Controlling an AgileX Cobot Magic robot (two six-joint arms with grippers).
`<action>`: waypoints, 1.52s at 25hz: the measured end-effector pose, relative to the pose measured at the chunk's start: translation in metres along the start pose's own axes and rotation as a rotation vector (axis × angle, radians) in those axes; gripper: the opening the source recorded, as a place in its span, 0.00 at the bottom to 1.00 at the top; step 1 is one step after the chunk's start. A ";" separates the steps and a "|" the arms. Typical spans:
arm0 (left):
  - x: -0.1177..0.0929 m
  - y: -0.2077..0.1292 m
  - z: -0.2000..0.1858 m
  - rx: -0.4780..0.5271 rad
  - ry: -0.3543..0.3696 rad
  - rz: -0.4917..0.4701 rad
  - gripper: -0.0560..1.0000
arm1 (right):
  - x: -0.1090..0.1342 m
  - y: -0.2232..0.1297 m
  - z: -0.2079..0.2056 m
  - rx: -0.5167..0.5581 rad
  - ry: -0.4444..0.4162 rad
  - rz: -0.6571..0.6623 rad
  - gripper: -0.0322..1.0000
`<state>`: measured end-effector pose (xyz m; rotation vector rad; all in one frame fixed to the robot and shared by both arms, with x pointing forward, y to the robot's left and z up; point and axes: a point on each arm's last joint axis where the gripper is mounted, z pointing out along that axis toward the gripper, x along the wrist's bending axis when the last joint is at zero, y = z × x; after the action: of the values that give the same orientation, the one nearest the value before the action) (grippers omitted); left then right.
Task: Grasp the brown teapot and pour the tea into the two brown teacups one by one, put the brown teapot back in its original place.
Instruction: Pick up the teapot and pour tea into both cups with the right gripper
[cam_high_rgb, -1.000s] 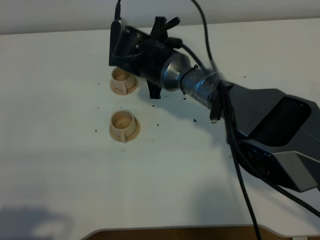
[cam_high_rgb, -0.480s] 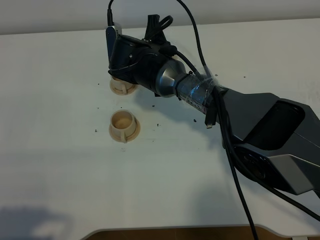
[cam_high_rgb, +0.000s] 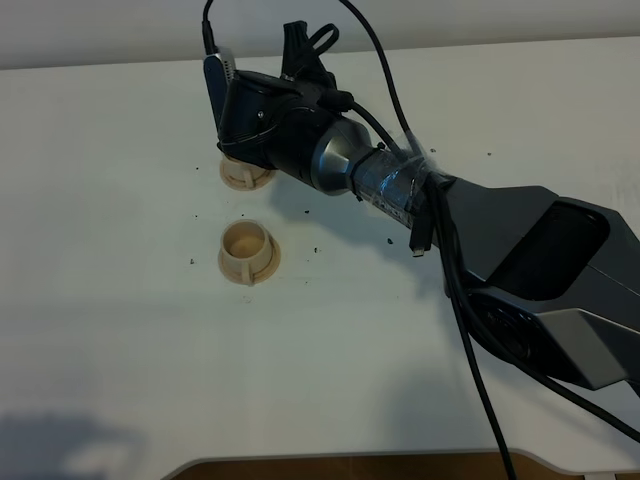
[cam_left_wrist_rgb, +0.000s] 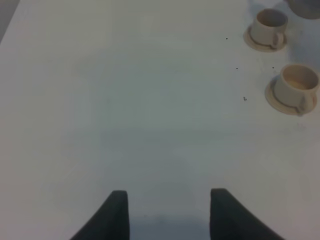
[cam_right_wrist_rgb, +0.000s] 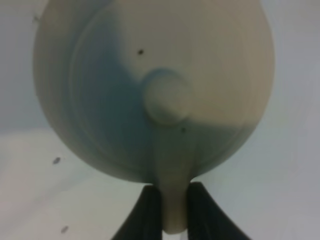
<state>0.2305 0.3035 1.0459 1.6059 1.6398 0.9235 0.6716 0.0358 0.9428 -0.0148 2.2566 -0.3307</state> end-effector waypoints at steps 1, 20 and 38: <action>0.000 0.000 0.000 0.000 0.000 0.000 0.42 | 0.000 0.001 -0.001 0.001 -0.005 -0.005 0.16; 0.000 0.000 0.000 0.000 0.000 0.000 0.42 | 0.002 0.009 -0.009 -0.015 -0.031 -0.077 0.16; 0.000 0.000 0.000 0.000 0.000 0.000 0.42 | 0.012 0.015 0.002 0.035 -0.080 -0.164 0.16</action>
<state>0.2305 0.3035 1.0459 1.6059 1.6398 0.9235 0.6664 0.0487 0.9286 -0.1919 2.1744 -0.4494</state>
